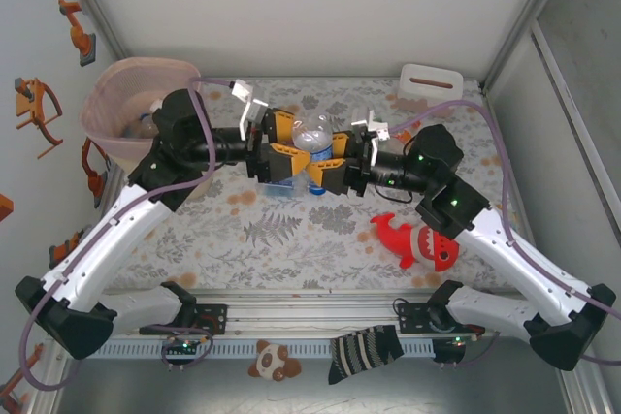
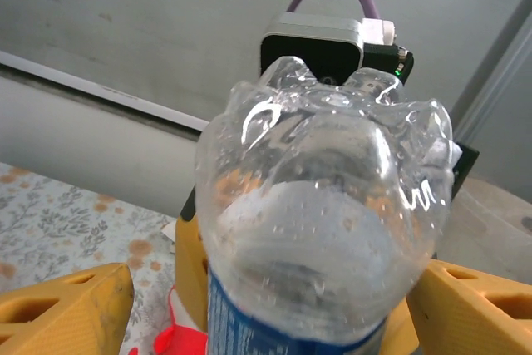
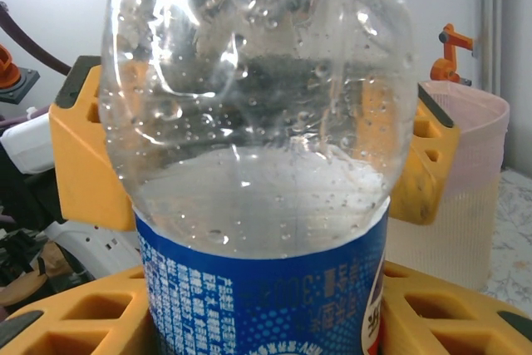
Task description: Put the plastic bottles in the bin
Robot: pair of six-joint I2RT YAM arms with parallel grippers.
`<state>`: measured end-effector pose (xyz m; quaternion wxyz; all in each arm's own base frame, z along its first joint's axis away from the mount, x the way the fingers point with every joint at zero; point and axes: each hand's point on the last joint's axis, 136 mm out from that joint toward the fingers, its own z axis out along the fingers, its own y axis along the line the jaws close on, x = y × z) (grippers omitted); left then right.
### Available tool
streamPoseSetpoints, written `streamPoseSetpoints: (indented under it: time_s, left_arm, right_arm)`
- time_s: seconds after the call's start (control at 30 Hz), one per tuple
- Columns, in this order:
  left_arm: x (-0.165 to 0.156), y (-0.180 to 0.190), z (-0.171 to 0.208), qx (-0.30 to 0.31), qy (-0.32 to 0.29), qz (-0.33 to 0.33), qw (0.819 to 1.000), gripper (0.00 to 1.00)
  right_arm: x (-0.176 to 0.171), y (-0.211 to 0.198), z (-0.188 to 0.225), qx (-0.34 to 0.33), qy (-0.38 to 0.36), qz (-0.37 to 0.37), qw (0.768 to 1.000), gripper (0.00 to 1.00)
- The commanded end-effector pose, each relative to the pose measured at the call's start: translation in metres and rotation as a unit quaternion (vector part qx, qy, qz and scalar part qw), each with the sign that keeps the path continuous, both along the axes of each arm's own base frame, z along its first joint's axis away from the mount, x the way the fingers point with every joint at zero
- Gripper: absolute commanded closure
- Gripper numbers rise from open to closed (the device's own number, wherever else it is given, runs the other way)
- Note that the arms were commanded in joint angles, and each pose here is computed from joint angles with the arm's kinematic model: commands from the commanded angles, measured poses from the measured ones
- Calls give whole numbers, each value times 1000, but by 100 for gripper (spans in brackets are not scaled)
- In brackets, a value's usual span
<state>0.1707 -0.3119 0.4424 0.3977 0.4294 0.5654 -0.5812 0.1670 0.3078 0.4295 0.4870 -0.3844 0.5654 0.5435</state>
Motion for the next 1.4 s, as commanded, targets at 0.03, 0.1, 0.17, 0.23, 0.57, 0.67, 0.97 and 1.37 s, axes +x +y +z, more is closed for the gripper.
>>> streamPoseSetpoints:
  time_s: [0.03, 0.1, 0.17, 0.23, 0.57, 0.67, 0.97, 1.37]
  left_arm:
    - [-12, -4, 20, -25, -51, -25, 998, 21]
    - [-13, -6, 19, -25, -54, -30, 998, 22]
    - [-16, -8, 19, -26, -58, -36, 997, 25]
    - [-18, -9, 19, -27, -61, -41, 997, 26]
    - [-22, -8, 22, -33, -75, -43, 996, 43]
    - [-23, -6, 22, -34, -78, -41, 996, 46]
    - [-16, 2, 27, -29, -97, 3, 995, 53]
    - [78, 71, 32, 11, -37, 317, 948, 56]
  right_arm:
    - [-12, 1, 21, 22, -18, 22, 999, 55]
    - [-11, 1, 21, 22, -16, 18, 999, 55]
    - [-11, 3, 20, 21, -14, 19, 999, 55]
    - [-11, 4, 20, 20, -13, 19, 1000, 55]
    - [-9, 5, 16, 13, -5, 13, 1000, 55]
    - [-10, 4, 17, 13, -5, 10, 1000, 54]
    - [-10, -3, 9, -1, 2, -8, 1000, 28]
    - [-9, -40, -2, -24, -8, -99, 995, 24]
